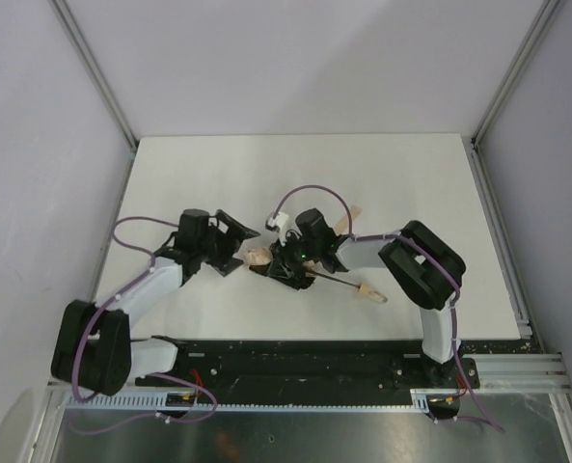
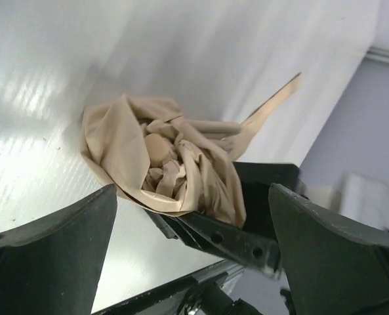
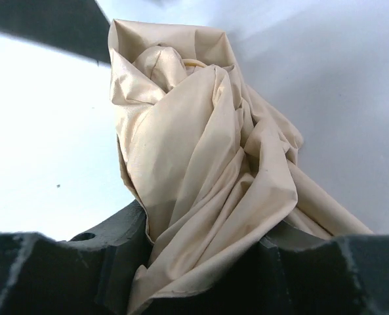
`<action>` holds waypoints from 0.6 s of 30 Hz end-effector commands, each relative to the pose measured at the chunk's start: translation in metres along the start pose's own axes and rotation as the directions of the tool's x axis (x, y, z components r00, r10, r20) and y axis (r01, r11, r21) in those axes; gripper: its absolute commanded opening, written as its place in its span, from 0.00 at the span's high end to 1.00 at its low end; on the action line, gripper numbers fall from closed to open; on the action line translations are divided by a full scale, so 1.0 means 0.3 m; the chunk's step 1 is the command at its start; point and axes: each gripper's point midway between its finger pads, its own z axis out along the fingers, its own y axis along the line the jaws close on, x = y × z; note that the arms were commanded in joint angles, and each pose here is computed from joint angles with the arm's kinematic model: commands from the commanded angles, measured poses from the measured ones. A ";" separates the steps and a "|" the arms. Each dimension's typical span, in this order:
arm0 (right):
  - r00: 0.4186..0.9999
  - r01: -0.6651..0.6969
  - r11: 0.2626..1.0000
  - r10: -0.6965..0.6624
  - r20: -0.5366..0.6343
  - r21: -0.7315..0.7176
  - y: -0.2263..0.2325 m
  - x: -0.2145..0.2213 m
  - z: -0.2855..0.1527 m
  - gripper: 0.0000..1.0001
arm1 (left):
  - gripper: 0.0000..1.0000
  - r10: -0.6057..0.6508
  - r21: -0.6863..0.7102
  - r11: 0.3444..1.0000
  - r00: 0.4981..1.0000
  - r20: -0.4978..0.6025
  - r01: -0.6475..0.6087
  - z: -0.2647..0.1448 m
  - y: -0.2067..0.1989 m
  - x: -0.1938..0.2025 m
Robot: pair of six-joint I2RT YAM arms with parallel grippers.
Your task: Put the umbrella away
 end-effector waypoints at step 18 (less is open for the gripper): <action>0.788 -0.616 0.741 0.586 -0.188 -0.267 -0.016 0.223 -0.060 1.00 | 0.17 0.573 0.158 0.810 0.819 -0.011 -0.565 -0.010 -0.123 0.089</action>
